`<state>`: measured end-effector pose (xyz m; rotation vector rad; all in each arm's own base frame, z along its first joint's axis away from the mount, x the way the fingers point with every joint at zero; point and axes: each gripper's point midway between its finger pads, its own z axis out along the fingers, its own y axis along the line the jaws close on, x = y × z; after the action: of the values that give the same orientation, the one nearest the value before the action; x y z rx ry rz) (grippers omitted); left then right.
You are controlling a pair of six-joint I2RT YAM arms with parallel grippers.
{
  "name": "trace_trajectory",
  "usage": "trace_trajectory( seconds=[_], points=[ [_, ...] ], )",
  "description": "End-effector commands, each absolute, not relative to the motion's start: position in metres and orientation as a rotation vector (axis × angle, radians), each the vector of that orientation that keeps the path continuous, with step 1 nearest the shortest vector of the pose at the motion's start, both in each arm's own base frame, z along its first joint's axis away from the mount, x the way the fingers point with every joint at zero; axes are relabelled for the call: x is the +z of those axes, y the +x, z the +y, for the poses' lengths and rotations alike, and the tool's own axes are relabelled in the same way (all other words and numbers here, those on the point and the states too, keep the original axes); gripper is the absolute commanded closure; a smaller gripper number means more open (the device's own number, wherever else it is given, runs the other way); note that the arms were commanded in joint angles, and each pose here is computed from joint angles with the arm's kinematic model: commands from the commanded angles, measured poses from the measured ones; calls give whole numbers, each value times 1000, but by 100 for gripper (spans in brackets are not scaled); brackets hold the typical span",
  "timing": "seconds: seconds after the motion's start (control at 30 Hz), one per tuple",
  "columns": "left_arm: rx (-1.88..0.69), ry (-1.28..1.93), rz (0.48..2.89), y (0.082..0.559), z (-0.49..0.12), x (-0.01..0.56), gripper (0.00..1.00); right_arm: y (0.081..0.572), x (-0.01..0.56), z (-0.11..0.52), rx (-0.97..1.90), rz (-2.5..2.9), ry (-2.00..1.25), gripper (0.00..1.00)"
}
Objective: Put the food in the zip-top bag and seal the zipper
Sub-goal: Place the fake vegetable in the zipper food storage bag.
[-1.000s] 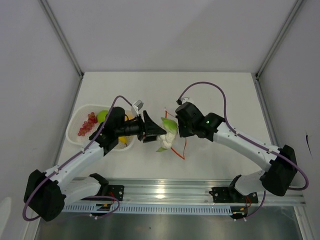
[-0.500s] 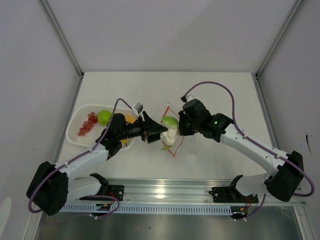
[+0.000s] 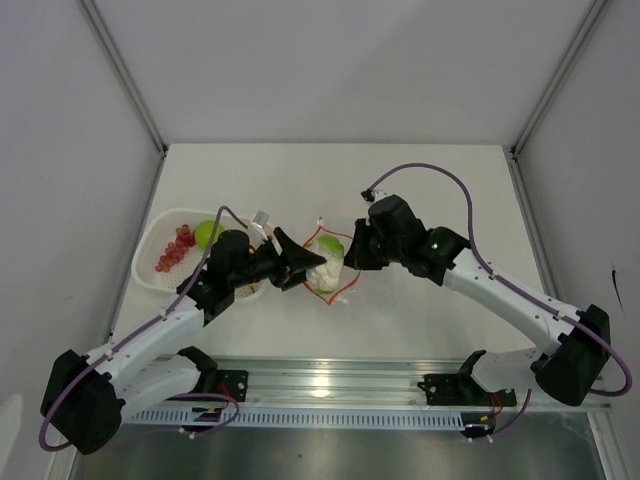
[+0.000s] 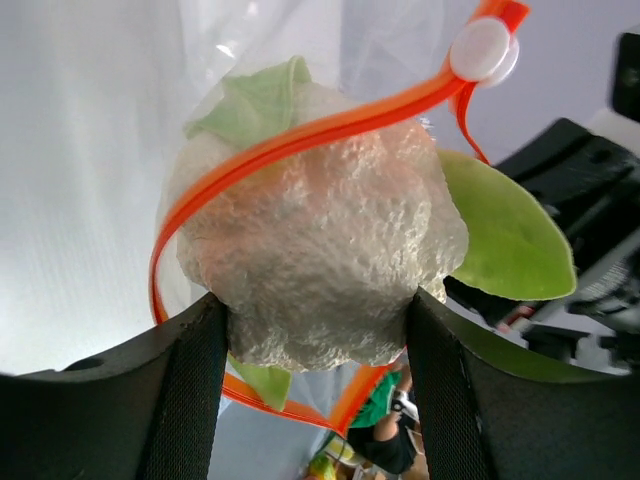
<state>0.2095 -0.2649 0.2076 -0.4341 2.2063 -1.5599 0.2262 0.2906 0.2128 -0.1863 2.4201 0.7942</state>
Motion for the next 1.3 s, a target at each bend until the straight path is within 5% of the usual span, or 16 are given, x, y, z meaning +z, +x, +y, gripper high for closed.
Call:
trace_trajectory(
  seconds=[0.0,0.7,0.73,0.87,0.93,0.97,1.0,1.27],
  points=[
    [-1464,-380,2218,212,-267,217,99,227,249,309,945,2337,-184,100],
    [-759,-241,2525,223,-269,185,97,243,261,294,767,2313,-236,100],
    [-758,-224,2529,223,-272,186,94,244,260,293,763,2315,-238,100],
    [-804,-150,2498,221,-282,195,49,245,259,296,763,2320,-247,100],
    [-826,-126,2458,218,-280,204,39,245,260,295,759,2319,-245,100],
    [-830,-132,2428,220,-278,210,11,244,259,294,756,2319,-252,100],
    [-829,-116,2410,220,-275,212,1,245,260,294,754,2317,-251,100],
    [-828,-97,2185,214,-237,264,1,239,254,288,747,2332,-257,100]
  ],
)
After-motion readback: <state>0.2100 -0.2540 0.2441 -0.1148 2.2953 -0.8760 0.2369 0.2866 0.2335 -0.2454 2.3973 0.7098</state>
